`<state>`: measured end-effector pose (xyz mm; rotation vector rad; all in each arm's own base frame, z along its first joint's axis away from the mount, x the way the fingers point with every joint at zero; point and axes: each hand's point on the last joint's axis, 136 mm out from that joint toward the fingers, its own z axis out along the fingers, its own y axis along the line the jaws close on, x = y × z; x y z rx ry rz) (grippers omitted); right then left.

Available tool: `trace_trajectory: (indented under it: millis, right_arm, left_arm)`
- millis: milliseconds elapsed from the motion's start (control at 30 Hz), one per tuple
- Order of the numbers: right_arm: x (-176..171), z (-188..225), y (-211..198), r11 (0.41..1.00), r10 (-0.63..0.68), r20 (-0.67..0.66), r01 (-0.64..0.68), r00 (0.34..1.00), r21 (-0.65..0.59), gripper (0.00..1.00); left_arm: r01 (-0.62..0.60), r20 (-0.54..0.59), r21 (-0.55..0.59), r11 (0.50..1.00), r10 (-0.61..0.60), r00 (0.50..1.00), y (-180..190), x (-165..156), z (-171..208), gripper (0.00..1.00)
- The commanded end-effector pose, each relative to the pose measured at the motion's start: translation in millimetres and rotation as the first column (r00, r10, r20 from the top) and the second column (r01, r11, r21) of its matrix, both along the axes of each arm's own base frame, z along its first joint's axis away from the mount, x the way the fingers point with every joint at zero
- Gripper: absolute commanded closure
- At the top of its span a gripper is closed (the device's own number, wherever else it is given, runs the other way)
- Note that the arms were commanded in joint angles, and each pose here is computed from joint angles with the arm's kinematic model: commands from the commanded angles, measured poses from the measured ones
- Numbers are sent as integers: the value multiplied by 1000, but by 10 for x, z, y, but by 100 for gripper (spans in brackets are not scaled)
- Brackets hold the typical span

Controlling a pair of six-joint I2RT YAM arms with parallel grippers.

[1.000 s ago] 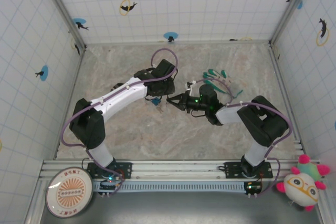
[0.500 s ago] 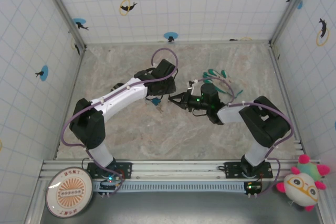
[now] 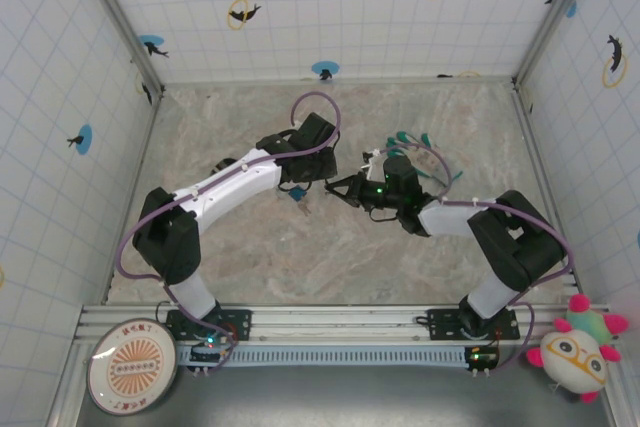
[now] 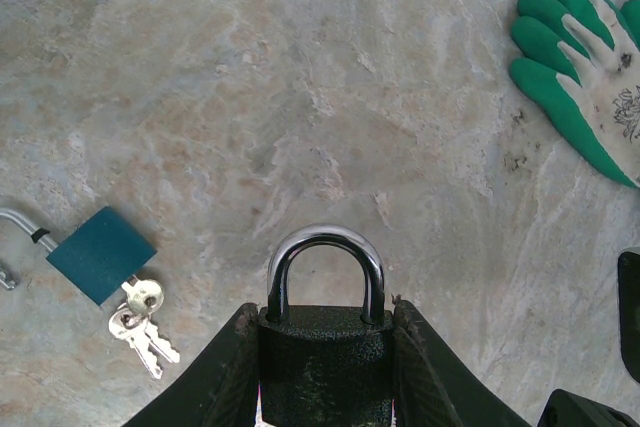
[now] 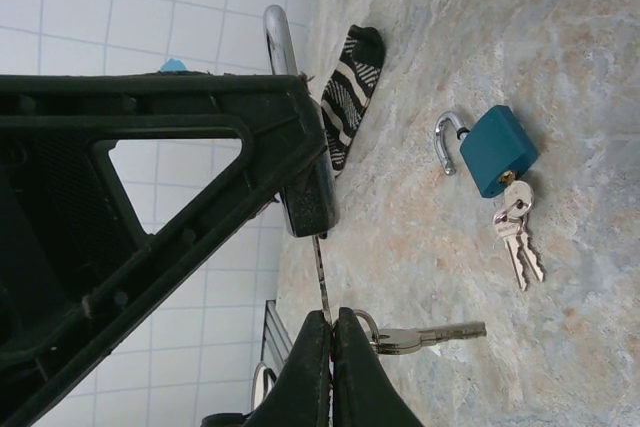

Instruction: Unlock with the key

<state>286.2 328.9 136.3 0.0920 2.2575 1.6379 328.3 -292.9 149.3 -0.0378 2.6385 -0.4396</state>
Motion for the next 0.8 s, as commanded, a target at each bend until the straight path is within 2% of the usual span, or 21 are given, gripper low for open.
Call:
trace_trajectory:
  millis: [0, 300, 600, 767]
  right_arm:
    - [354, 199, -118, 988, -150, 98, 151, 984, -9, 100]
    - [425, 347, -195, 970, -244, 181, 241, 953, 37, 100]
    - [554, 323, -340, 944, -329, 158, 329, 931, 27, 100]
    - [569, 378, -334, 942, -335, 159, 332, 929, 48, 100]
  left_arm:
    - [43, -73, -14, 999, -44, 996, -15, -243, -21, 100]
    - [31, -102, -72, 997, -38, 994, -93, -276, -29, 100]
    - [35, -105, -91, 995, -44, 994, -100, -310, 2, 100]
    - [27, -105, -133, 991, -41, 994, -113, -353, 16, 100]
